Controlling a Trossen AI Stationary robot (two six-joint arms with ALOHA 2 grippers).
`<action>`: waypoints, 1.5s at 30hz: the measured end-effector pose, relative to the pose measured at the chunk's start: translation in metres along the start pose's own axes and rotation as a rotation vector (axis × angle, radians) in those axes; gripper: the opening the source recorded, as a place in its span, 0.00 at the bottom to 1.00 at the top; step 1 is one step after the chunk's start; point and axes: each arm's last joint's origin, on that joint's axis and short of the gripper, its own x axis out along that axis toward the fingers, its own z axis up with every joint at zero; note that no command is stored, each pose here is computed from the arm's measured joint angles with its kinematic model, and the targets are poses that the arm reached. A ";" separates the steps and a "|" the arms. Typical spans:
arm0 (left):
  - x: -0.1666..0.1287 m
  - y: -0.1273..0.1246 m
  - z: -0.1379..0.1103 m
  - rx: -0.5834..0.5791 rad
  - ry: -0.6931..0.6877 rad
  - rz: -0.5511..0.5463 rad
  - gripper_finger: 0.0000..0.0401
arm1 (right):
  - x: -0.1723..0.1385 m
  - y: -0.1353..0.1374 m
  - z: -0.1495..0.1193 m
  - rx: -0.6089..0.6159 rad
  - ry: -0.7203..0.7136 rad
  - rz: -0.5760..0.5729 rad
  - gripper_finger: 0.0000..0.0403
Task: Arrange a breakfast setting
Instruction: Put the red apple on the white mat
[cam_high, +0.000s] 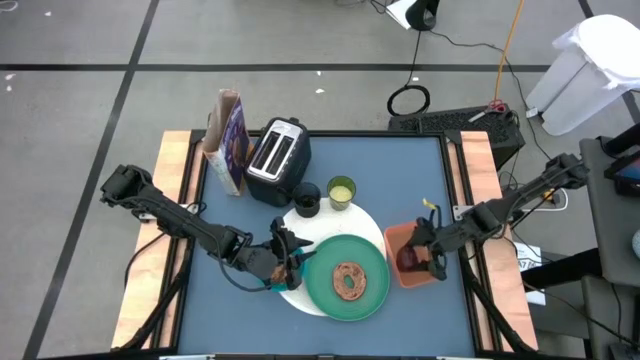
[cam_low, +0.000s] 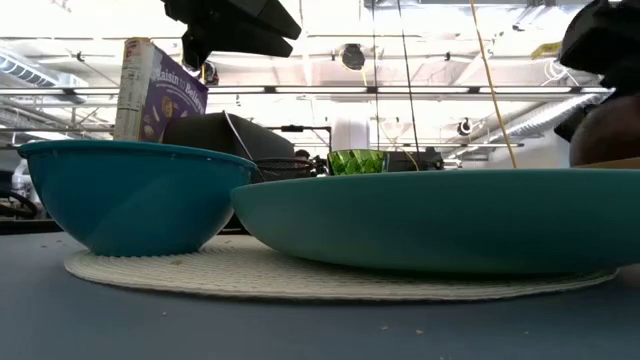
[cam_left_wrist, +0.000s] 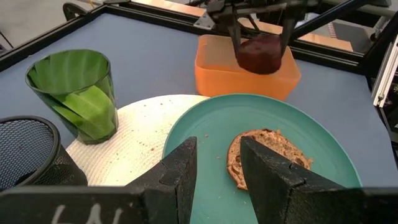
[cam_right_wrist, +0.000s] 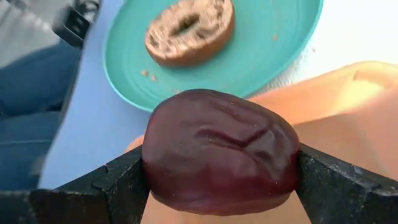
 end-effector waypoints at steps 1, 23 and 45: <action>0.000 0.000 0.000 0.000 0.000 0.000 0.32 | -0.002 0.000 0.000 0.001 -0.013 0.006 0.81; 0.008 0.007 0.032 0.182 -0.234 -0.001 0.32 | -0.043 0.031 0.060 0.130 -0.789 0.329 0.81; 0.007 0.009 0.049 0.400 -0.375 0.031 0.80 | -0.004 0.025 0.089 0.544 -0.961 0.374 0.81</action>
